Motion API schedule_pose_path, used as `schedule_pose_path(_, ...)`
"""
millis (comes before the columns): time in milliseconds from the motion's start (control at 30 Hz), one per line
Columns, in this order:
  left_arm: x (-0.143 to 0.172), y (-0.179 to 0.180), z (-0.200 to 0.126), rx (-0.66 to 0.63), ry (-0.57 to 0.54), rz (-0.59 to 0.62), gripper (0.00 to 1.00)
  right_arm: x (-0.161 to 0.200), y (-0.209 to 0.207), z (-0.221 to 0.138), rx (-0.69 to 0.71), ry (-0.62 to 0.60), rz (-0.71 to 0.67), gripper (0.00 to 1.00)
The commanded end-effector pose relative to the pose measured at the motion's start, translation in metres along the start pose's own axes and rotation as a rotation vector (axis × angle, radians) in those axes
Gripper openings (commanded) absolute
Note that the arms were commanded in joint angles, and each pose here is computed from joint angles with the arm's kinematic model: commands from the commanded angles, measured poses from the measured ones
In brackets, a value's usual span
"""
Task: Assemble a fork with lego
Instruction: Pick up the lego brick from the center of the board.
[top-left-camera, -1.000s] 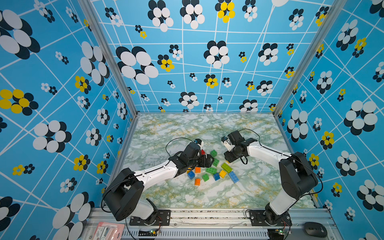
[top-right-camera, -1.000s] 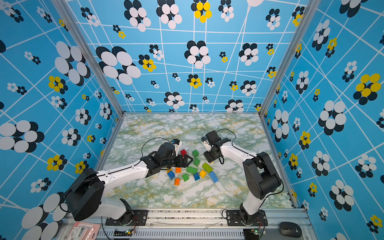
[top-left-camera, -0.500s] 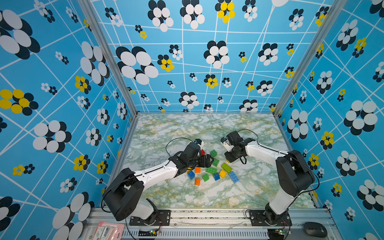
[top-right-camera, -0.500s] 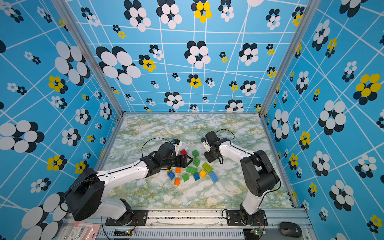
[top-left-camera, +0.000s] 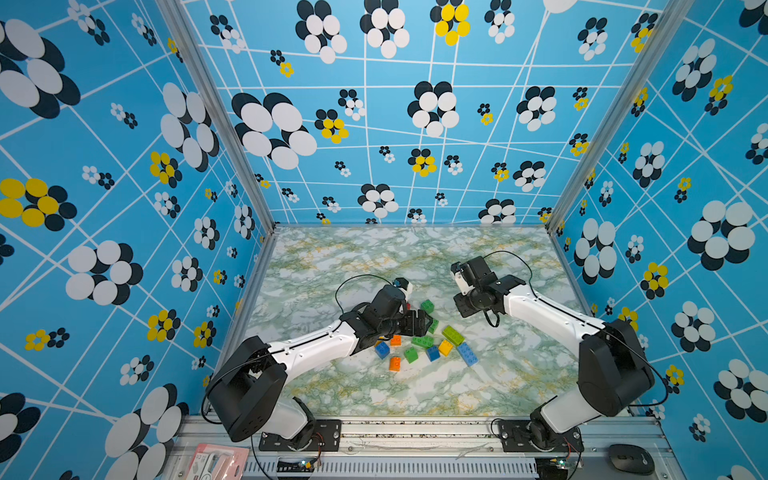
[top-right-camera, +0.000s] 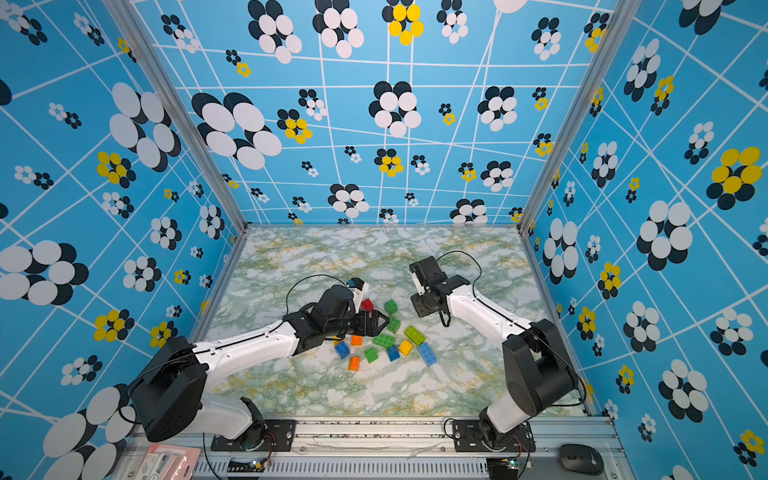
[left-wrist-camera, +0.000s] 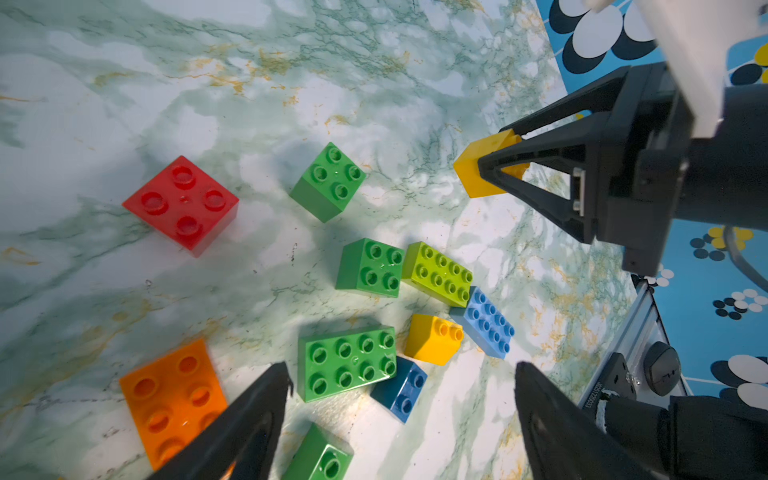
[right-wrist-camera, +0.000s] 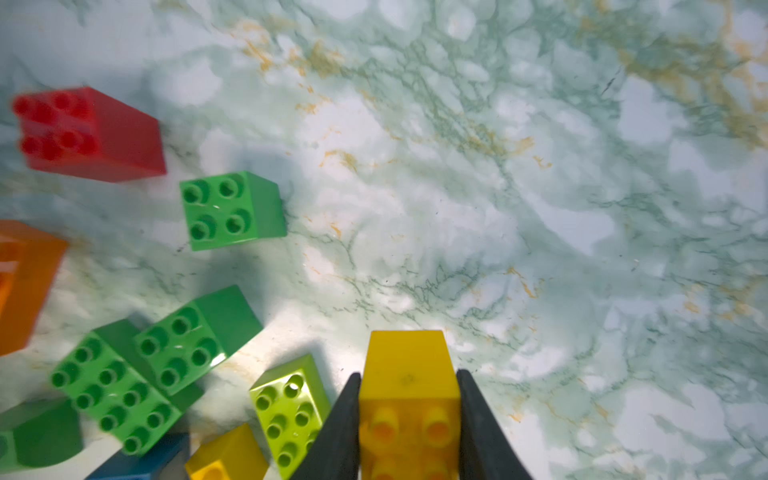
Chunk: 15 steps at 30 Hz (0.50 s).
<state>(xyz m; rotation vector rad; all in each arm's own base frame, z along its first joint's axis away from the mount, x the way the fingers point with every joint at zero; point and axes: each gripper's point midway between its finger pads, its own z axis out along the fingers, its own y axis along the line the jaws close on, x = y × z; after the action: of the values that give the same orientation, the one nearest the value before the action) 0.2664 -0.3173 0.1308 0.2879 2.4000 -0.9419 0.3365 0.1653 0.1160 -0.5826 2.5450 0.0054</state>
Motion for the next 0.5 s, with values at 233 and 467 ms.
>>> schedule_pose_path(233,-0.002,0.023,-0.026,-0.031,-0.119,-0.122,0.88,-0.012,0.061,-0.047,-0.154,-0.151,-0.019,0.01)
schedule_pose_path(467,-0.002,0.048,-0.04,0.038,-0.169,-0.264,0.9,-0.023,0.092,-0.055,-0.305,-0.269,-0.199,0.0)
